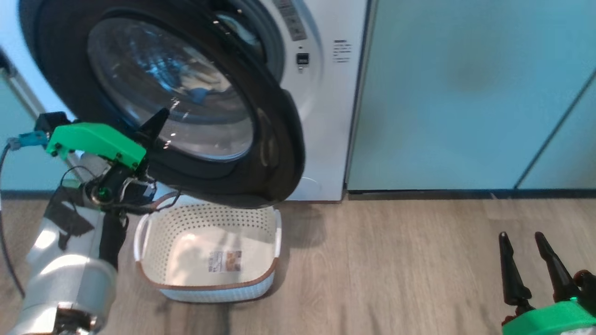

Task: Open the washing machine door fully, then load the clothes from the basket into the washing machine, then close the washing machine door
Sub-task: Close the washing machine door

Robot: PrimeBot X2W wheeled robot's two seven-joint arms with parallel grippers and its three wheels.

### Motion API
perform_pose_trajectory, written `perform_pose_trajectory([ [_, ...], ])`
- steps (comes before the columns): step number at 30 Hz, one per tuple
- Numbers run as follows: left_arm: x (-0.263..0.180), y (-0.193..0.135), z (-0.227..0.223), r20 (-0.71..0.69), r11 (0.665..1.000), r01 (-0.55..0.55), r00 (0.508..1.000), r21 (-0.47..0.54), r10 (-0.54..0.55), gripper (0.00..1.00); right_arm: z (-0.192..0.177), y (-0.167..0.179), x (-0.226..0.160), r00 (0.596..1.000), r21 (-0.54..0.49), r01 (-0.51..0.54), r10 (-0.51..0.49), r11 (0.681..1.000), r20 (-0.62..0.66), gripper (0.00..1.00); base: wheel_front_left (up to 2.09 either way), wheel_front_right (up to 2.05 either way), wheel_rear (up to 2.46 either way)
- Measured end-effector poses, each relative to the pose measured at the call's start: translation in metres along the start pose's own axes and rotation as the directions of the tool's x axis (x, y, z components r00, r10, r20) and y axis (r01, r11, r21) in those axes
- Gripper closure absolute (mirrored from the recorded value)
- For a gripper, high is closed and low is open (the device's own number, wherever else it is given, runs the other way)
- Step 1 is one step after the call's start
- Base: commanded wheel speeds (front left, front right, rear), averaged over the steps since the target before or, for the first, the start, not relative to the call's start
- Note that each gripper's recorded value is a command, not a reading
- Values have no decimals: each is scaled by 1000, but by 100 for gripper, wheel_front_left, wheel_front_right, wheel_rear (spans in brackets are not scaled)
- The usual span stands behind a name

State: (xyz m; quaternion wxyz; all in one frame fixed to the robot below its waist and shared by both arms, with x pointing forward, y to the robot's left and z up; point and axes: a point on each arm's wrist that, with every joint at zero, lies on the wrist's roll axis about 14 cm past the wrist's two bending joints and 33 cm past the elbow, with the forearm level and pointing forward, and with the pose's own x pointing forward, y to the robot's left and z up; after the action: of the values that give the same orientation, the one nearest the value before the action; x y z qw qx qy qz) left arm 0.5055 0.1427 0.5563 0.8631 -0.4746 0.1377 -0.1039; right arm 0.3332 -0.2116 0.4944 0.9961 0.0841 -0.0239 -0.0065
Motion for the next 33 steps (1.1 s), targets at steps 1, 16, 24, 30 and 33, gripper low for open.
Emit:
perform_pose_trajectory([
  [1,-4,4,5,21,999,-10,1000,31,10,0,0,2,2,1000,1,-8,8,1000,-1,0,0,0,0],
  [16,-74,55,32,221,831,-134,975,539,14,0,-2,31,19,996,19,-90,90,996,-1,0,0,0,0],
  [24,-93,78,10,202,724,-145,979,675,8,0,-1,34,19,996,25,-91,91,996,5,0,0,0,0],
  [30,-102,69,19,259,688,-163,965,707,-38,0,0,29,18,997,24,-77,77,997,7,0,0,0,0],
  [33,-108,72,5,260,684,-167,965,710,-34,0,1,26,18,998,23,-70,70,997,9,0,0,0,0],
])
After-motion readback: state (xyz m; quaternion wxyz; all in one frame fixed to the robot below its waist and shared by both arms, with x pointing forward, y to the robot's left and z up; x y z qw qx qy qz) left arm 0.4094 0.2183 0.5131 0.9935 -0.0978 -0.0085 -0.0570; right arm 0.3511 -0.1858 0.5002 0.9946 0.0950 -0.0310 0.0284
